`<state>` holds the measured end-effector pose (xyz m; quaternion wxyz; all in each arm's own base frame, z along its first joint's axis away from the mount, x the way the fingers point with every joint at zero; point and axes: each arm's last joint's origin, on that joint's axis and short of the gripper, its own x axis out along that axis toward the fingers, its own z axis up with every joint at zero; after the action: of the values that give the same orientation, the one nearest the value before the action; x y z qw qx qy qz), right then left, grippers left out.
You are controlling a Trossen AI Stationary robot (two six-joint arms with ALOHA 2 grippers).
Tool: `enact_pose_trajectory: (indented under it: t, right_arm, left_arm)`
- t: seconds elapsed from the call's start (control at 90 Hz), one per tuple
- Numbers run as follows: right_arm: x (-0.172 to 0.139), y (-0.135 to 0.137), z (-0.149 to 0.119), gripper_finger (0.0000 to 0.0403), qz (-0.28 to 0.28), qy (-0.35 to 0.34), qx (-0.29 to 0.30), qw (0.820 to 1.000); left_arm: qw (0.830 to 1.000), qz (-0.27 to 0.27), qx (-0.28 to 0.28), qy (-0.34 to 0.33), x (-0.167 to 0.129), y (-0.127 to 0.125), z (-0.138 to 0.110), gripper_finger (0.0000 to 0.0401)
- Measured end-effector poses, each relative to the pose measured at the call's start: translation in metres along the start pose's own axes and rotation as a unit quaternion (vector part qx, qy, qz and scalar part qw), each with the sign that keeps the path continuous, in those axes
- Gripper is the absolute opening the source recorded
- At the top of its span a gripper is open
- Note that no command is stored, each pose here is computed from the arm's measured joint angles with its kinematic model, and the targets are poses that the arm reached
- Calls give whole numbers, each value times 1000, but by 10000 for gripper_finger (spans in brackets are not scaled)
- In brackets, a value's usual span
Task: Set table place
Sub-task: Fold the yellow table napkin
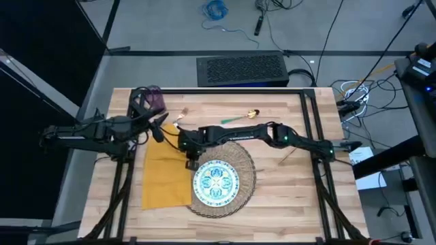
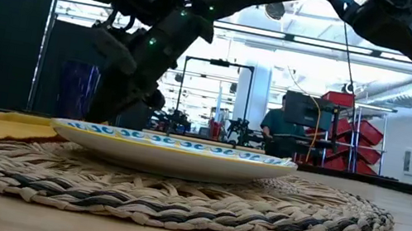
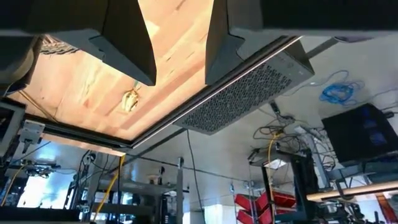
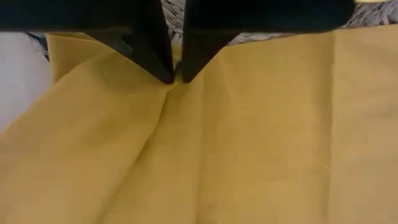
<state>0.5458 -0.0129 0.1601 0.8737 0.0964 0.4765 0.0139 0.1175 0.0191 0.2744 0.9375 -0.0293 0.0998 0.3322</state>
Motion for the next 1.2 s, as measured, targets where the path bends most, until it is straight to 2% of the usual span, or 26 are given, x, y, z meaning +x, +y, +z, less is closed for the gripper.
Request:
enact_pose_trajectory:
  t: [0.122,0.267,0.433,0.711,0.978,1.1,1.2]
  right_arm:
    - [0,1,0,64,0,2,0,1000]
    - [0,0,0,86,0,1,0,1000]
    - [0,0,0,98,0,0,0,1000]
    - [0,0,0,99,0,-2,-3,1000]
    - [0,0,0,98,0,-2,-6,1000]
    - [0,0,0,99,1,-1,-6,1000]
    - [0,0,0,98,1,-1,-8,1000]
  left_arm:
    - [998,-15,-24,48,0,0,-10,125]
    - [992,8,-57,114,-2,4,-25,125]
    - [978,68,-100,169,-5,10,-39,125]
    - [953,186,-103,217,5,17,-52,125]
    - [915,266,-99,285,30,28,-62,125]
    - [902,264,-104,326,45,35,-67,125]
    - [901,240,-103,347,58,38,-69,125]
